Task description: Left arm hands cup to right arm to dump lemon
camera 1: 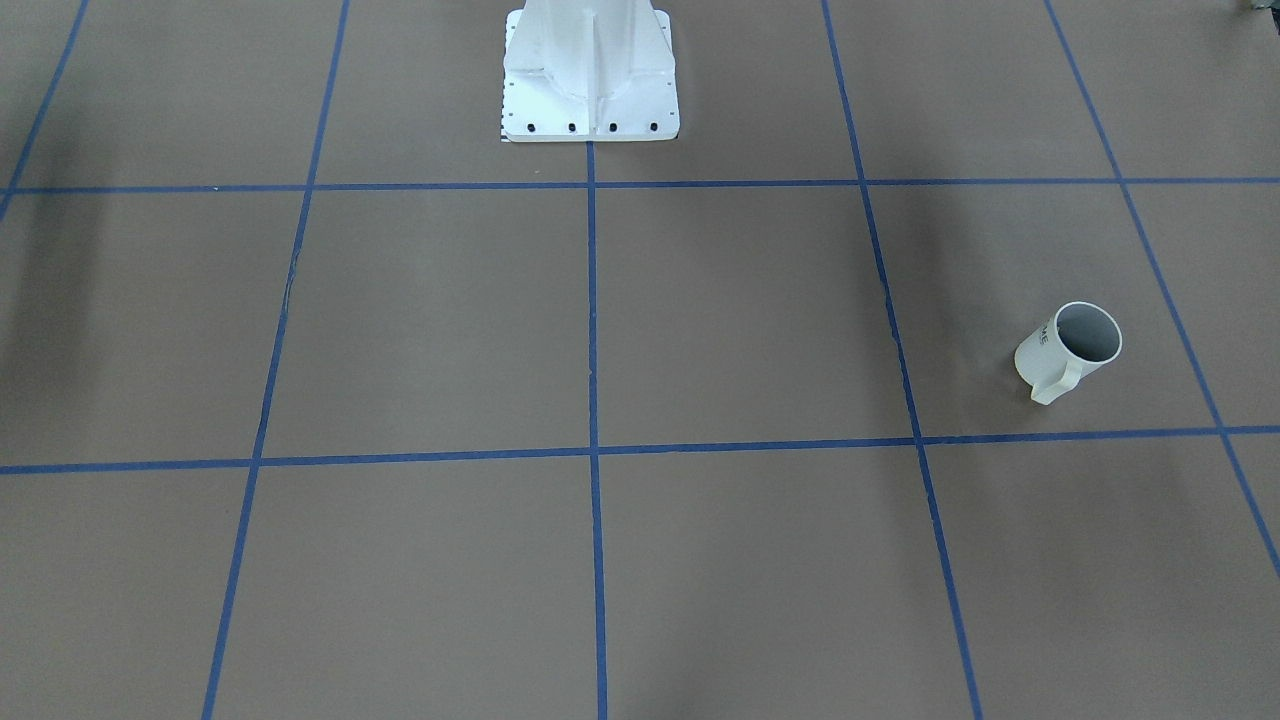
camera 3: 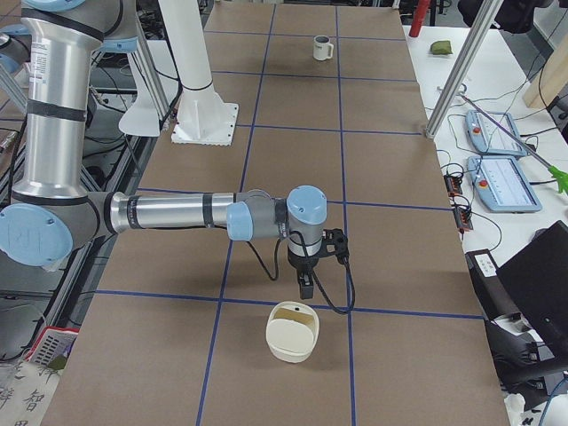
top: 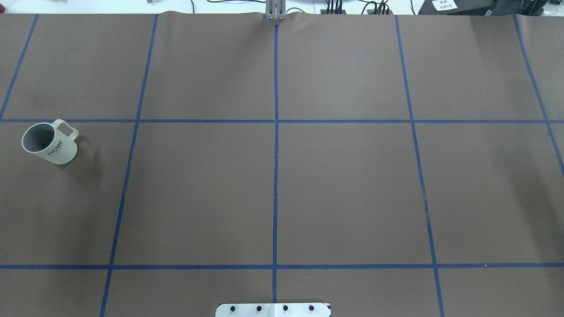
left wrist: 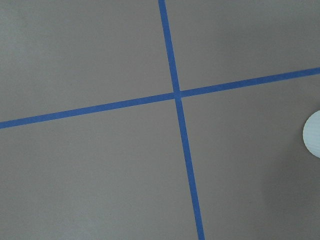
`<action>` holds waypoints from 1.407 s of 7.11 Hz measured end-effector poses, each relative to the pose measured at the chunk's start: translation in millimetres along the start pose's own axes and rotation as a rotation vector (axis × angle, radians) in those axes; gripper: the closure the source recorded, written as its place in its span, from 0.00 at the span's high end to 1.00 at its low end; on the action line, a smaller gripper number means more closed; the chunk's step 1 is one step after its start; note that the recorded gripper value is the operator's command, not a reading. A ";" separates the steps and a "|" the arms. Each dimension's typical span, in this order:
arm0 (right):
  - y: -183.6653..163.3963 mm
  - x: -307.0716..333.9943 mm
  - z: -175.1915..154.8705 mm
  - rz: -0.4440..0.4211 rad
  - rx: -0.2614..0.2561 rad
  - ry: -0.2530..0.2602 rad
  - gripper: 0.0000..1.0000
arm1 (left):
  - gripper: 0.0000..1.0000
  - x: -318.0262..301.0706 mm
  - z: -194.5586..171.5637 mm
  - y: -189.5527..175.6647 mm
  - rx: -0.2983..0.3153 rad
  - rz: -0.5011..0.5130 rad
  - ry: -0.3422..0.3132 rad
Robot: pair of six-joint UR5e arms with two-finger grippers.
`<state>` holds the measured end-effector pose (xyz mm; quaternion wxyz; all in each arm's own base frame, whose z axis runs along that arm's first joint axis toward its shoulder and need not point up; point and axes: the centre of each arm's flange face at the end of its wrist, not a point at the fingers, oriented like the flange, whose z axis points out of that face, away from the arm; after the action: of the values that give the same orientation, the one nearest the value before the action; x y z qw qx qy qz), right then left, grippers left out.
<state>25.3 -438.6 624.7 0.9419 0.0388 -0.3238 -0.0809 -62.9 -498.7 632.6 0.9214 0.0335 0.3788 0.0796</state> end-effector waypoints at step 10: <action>-72.2 -59.1 -79.6 -0.101 0.263 -0.001 1.00 | 1.00 51.7 -59.4 -16.6 0.239 0.221 -0.102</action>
<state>19.2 -497.5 517.2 0.9233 0.1779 -0.3295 -0.0850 -66.4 -506.1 552.5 0.9146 0.1884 0.3322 0.1330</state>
